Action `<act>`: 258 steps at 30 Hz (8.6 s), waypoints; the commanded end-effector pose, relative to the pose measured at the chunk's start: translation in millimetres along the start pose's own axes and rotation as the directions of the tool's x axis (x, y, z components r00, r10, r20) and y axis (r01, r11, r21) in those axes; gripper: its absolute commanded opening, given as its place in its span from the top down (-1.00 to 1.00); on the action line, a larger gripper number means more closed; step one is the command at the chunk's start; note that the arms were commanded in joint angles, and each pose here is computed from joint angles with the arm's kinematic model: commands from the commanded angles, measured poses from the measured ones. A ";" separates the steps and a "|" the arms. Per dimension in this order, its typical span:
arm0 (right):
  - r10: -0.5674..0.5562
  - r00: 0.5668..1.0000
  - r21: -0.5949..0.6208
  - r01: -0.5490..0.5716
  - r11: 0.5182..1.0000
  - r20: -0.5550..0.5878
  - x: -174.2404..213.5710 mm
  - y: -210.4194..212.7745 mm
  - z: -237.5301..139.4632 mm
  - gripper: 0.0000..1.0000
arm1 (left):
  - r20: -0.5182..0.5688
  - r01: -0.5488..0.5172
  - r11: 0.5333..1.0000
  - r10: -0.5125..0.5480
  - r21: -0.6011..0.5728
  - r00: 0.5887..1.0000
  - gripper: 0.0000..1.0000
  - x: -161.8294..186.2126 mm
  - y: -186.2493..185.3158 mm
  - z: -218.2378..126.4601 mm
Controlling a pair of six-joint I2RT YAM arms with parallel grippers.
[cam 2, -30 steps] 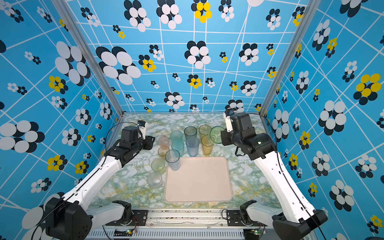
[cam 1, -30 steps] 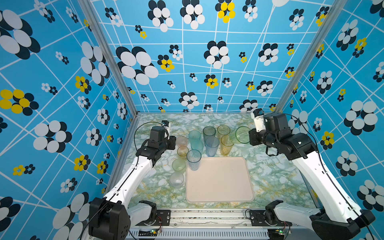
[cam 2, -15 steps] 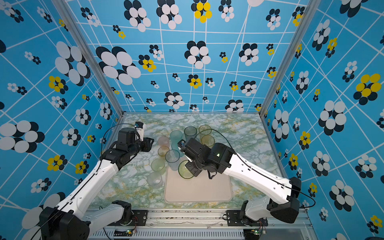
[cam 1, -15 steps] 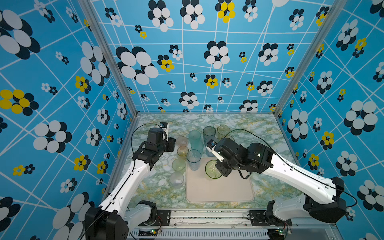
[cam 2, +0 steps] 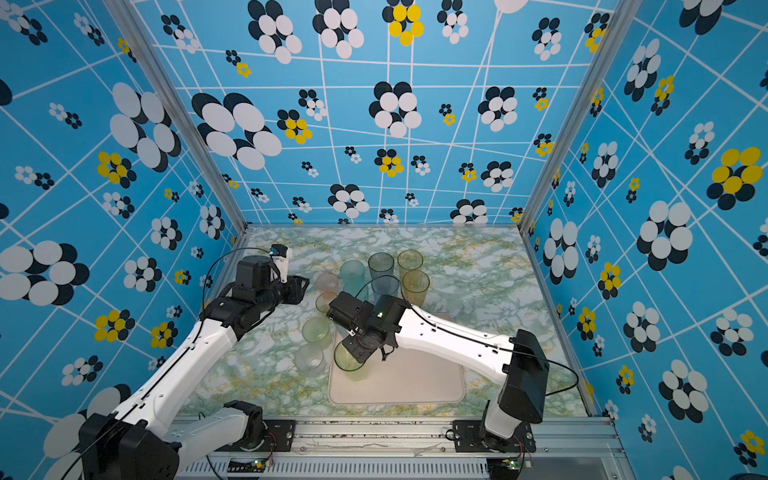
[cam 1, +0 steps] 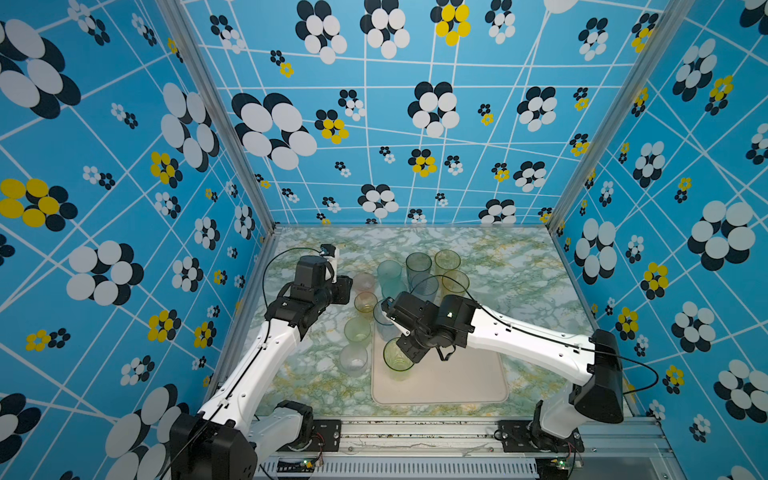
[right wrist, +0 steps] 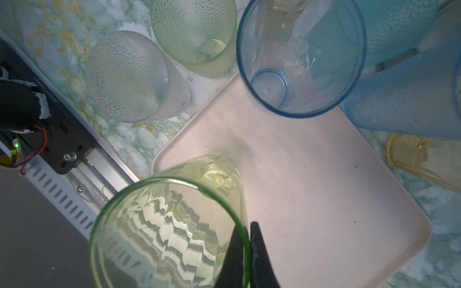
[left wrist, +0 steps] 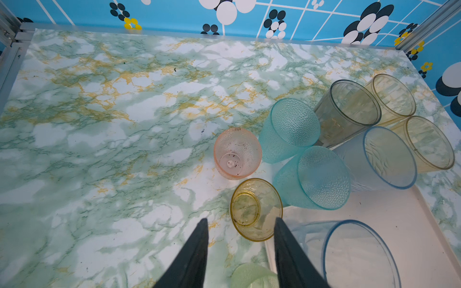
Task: Place the glasses into the tray
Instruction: 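Carry the green cup with the right gripper over the tray, then lower the green cup onto the tray beside the clear cups, then open the right gripper to release the green cup, then move the right gripper back over the yellow cups, then lower the right gripper onto the yellow cup rim and close it, then lift the yellow cup and carry it over the tray with the right gripper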
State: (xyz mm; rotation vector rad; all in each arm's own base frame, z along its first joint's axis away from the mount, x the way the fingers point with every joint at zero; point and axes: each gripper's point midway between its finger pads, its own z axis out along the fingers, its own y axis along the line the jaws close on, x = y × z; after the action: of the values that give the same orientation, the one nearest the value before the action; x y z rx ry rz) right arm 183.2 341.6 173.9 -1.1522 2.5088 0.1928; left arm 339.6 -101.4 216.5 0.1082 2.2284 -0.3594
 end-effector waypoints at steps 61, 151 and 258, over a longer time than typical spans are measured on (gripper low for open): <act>0.083 0.996 -0.068 -0.085 0.994 -0.031 -34.9 -7.4 48.5 1.00 | -0.065 -0.016 1.000 0.016 0.007 0.998 0.10 8.7 3.0 15.2; 0.331 0.914 0.161 -0.372 0.914 0.234 -29.9 -137.2 -48.2 0.46 | -0.040 -0.028 0.999 0.026 -0.037 0.999 0.11 8.3 9.7 7.0; 0.541 0.837 0.260 -0.543 0.798 0.088 60.6 -264.0 -62.1 1.00 | -0.061 0.003 0.999 -0.006 -0.042 0.998 0.11 15.5 19.8 24.0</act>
State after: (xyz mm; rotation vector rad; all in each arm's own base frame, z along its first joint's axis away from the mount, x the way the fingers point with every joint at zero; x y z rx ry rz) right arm 347.8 121.0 204.4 -0.2759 2.6912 0.0207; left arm 350.6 -90.1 181.8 0.1052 2.3069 -0.2924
